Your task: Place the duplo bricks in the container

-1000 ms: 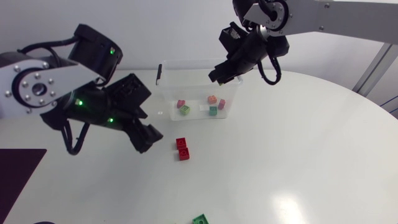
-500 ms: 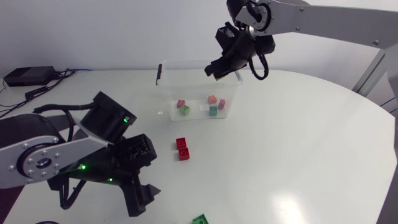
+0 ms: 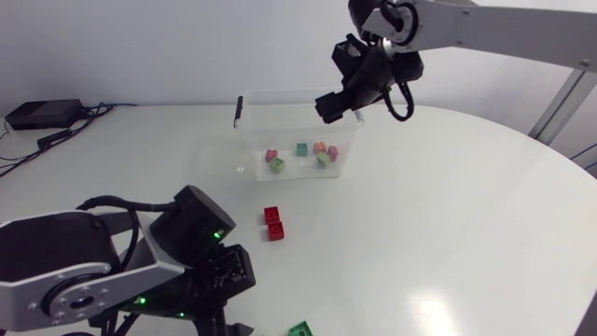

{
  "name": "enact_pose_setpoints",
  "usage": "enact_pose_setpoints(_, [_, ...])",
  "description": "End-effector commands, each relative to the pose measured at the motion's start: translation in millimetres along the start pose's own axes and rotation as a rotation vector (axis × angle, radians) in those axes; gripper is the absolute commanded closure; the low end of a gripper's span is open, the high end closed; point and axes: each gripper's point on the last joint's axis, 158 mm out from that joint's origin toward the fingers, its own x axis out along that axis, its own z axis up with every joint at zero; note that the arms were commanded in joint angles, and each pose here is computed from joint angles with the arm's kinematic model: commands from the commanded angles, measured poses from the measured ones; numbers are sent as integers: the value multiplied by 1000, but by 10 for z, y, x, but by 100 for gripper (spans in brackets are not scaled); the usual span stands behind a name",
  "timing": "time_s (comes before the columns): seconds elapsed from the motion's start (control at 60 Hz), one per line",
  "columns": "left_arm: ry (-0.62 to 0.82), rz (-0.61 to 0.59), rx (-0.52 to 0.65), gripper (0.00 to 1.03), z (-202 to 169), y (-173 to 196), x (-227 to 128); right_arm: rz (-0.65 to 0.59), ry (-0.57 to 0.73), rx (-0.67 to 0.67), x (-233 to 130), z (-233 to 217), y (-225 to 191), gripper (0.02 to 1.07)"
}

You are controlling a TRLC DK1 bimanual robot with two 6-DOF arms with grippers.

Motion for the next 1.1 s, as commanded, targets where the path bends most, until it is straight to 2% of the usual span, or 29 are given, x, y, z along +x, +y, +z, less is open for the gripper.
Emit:
enact_pose_setpoints(0.0, [50, -27, -12, 12, -129, -127, 113, 2, -9, -40, -314, -125, 106, 6])
enact_pose_setpoints(0.267, [117, -65, 0, 12, -210, -286, 256, 60, 64, -134, -647, -1000, 528, 6])
enact_pose_setpoints(0.583, [176, -91, 3, 16, -284, -386, 372, 170, 210, -256, -615, -2019, 1165, 6])
enact_pose_setpoints(0.8, [189, -100, 14, 22, -279, -426, 398, 226, 260, -339, -636, -2383, 1454, 6])
enact_pose_setpoints(0.95, [225, -113, 25, 30, -322, -469, 465, 237, 267, -350, -636, -2489, 1489, 6])
enact_pose_setpoints(1.083, [250, -120, 29, 30, -333, -477, 508, 237, 269, -351, -650, -2538, 1479, 6])
